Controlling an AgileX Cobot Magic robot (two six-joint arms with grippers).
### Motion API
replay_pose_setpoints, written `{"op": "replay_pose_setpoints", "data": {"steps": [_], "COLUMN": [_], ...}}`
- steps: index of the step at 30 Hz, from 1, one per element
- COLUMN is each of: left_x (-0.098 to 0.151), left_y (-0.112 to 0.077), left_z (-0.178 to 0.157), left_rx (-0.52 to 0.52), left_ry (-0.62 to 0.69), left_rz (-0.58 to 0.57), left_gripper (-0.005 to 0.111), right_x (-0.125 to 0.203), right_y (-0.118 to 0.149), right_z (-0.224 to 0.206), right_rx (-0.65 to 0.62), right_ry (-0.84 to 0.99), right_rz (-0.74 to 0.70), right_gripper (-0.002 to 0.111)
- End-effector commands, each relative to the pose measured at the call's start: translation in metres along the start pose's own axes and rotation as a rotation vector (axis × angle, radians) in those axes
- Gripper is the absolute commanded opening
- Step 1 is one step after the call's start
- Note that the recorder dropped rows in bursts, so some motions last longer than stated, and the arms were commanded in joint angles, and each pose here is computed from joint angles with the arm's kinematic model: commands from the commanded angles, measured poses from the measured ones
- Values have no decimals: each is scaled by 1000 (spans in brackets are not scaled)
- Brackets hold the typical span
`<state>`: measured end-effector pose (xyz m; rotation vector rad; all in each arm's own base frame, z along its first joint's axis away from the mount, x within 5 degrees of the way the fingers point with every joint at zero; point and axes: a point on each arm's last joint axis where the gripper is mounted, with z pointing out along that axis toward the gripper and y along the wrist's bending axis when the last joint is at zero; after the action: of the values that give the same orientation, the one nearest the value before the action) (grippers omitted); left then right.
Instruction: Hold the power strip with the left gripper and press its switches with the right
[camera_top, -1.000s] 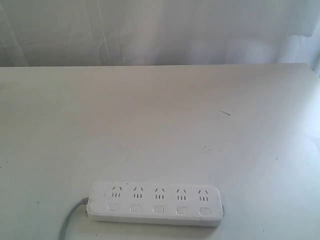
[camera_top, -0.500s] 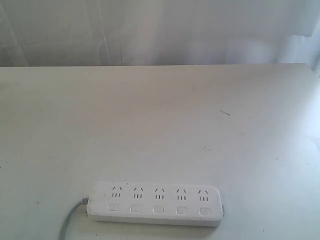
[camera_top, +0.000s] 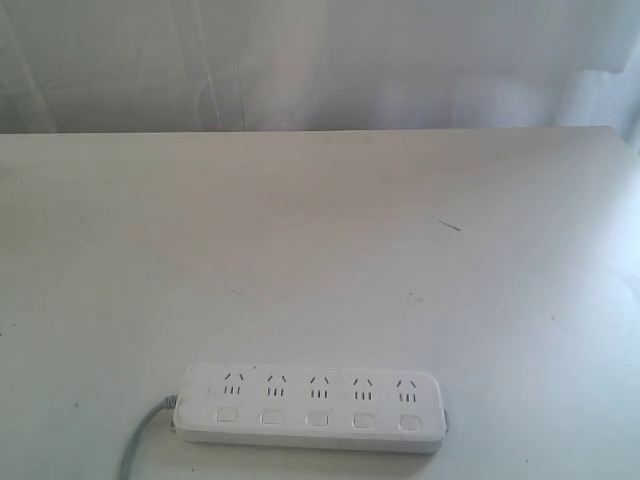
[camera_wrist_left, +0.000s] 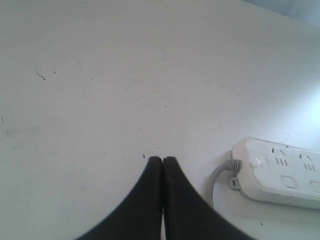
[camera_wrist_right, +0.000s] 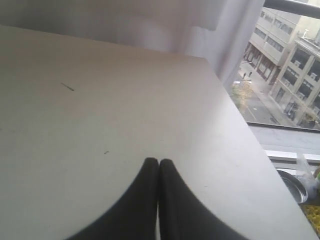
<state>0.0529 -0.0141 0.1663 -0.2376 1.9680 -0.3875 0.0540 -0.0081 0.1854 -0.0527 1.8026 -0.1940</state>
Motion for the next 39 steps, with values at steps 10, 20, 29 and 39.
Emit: {"op": "replay_pose_setpoints", "data": {"steps": [10, 20, 29, 39], "left_x": [2, 2, 2, 2], "left_y": [0, 0, 0, 0], "left_z": [1, 1, 1, 1], "left_rx": [0, 0, 0, 0], "left_ry": [12, 12, 12, 12], "left_rz": [-13, -13, -13, -13], "left_gripper": [0, 0, 0, 0], "right_x": [0, 3, 3, 3], "right_y": [4, 5, 5, 5], "right_z": [0, 0, 0, 0], "right_rx": [-45, -47, -47, -47], "right_ry": [-5, 30, 30, 30], "right_rz": [76, 128, 128, 128], "right_gripper": [0, 0, 0, 0]}}
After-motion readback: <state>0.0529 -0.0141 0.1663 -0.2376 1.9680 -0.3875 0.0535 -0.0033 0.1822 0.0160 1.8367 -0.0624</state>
